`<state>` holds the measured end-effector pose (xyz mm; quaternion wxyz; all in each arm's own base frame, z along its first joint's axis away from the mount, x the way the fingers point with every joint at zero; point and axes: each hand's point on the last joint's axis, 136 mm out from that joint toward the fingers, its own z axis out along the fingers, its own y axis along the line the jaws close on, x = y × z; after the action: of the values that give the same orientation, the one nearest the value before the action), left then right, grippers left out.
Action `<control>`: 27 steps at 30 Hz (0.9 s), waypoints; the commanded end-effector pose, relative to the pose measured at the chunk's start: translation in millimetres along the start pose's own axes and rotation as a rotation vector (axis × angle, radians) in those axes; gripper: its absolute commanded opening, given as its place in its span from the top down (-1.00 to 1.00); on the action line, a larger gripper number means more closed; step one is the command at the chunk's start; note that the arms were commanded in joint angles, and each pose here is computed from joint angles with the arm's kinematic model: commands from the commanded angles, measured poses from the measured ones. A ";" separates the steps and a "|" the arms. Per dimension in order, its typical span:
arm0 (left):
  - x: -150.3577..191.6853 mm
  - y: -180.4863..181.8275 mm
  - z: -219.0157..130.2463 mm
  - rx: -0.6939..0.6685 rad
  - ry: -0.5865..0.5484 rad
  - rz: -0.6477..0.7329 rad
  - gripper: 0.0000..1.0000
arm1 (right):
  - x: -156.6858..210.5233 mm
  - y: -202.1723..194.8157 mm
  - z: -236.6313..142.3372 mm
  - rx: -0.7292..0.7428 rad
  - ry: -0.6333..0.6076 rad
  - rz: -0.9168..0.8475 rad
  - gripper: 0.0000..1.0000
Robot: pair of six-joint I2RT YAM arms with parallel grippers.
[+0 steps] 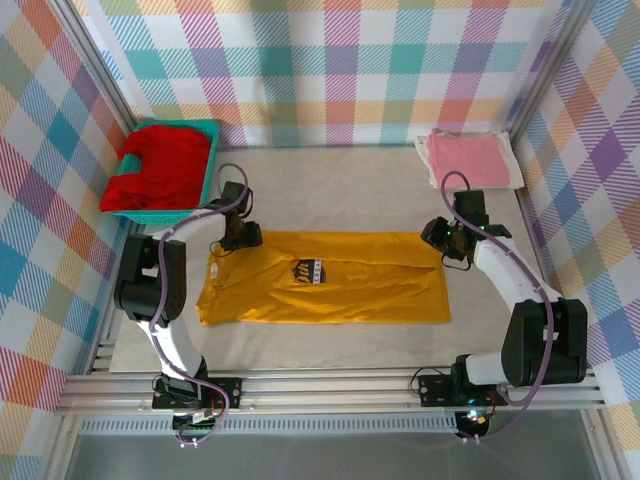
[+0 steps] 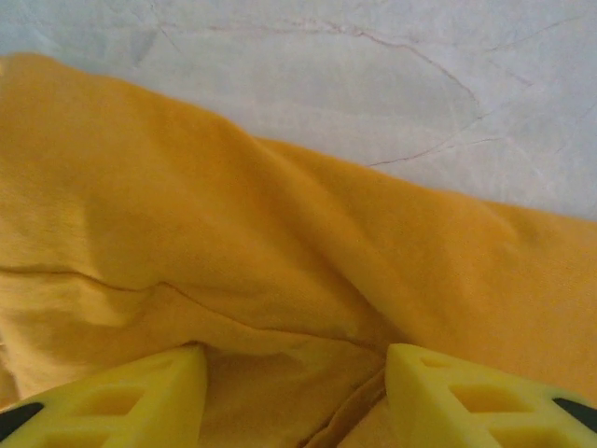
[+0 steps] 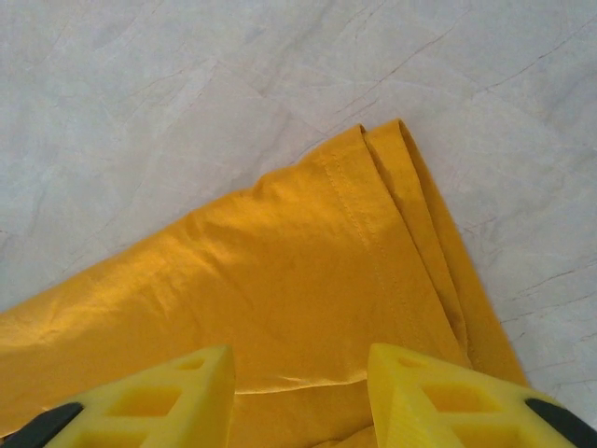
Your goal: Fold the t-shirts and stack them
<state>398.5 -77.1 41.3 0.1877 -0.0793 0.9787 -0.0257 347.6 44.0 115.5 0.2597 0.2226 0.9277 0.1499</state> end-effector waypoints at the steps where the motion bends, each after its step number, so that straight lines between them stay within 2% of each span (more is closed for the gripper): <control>1: 10.1 -6.1 10.6 0.006 0.028 0.002 0.00 | 2.1 2.3 4.1 -0.016 0.010 -0.007 0.16; 7: 4.7 -9.2 -7.9 -0.008 -0.018 0.007 0.03 | 4.9 0.9 6.3 -0.015 0.016 -0.009 0.16; 11: -1.6 -8.2 -32.1 -0.042 -0.074 0.011 -0.11 | 3.0 4.0 3.7 -0.028 0.011 -0.007 0.15; 15: -4.3 -16.4 -53.3 0.021 -0.124 0.000 -0.07 | 1.8 5.2 2.1 -0.031 0.007 -0.008 0.14; 20: 9.1 -13.0 -37.7 -0.008 -0.038 0.031 0.10 | 1.5 7.6 2.1 -0.043 0.009 -0.007 0.13; 23: 15.6 -13.3 -22.9 -0.017 0.009 0.045 0.04 | 2.5 10.1 1.5 -0.056 0.013 -0.010 0.13; 27: 15.8 -10.3 -7.4 -0.042 0.017 0.047 0.03 | 3.6 15.1 -1.5 -0.086 0.006 -0.031 0.07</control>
<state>382.3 -88.0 47.1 0.1860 -0.0675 0.9802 -0.0057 348.5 51.2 115.3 0.2580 0.2137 0.9268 0.1697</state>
